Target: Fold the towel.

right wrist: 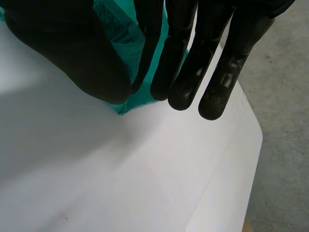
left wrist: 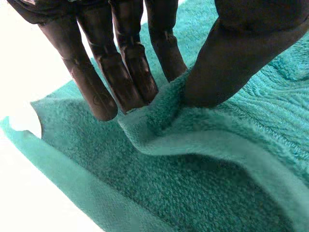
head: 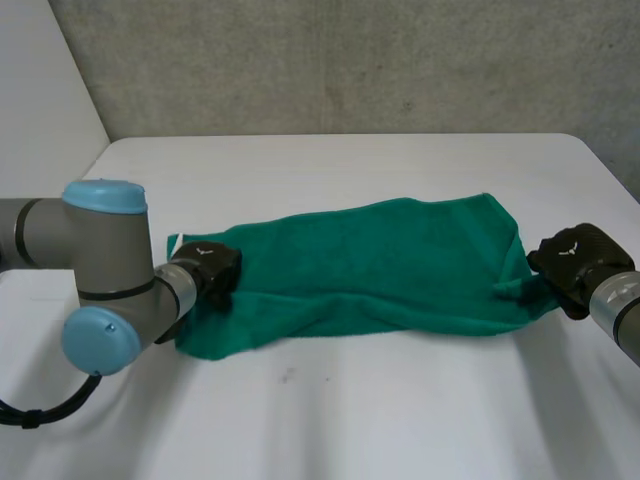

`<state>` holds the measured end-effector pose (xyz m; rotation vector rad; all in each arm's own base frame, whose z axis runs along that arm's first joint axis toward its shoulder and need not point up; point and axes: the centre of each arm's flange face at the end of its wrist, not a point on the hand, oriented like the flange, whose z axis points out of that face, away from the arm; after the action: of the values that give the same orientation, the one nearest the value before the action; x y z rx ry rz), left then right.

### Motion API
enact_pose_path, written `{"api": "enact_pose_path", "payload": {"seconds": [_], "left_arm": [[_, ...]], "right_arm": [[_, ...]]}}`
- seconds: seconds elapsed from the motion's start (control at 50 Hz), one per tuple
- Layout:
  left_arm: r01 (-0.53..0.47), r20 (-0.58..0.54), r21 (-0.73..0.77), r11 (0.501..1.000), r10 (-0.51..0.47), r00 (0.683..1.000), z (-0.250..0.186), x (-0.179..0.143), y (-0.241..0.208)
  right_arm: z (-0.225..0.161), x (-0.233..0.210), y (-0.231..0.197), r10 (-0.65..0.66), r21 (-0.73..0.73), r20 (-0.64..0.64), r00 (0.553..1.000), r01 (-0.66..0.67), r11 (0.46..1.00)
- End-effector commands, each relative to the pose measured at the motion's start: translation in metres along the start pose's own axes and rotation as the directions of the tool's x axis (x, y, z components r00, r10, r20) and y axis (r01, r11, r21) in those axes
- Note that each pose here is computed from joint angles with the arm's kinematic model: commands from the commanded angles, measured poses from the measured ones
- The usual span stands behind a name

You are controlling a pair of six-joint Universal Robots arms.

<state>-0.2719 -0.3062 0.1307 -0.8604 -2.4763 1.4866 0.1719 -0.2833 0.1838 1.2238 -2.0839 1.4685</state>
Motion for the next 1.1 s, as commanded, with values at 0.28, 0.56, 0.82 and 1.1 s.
{"api": "enact_pose_path", "payload": {"seconds": [0.28,0.56,0.82,1.1], "left_arm": [[-0.119,0.158,0.09,0.989,0.104,0.982,-0.125,-0.021,-0.03],[-0.248,0.081,-0.147,0.958,0.261,0.962,-0.1,-0.019,0.034],[-0.345,0.295,0.296,0.89,0.259,0.92,-0.058,-0.036,-0.098],[-0.392,0.488,0.703,0.593,-0.002,0.873,-0.092,-0.058,-0.215]], "right_arm": [[-0.032,0.022,-0.018,-0.011,-0.062,0.04,0.999,0.013,0.998],[-0.026,-0.011,0.007,-0.087,-0.163,0.237,0.968,0.128,0.978],[0.015,0.064,-0.088,0.175,0.213,-0.085,0.981,-0.154,0.965],[-0.016,0.133,-0.155,0.471,0.636,-0.186,0.862,-0.26,0.726]]}}
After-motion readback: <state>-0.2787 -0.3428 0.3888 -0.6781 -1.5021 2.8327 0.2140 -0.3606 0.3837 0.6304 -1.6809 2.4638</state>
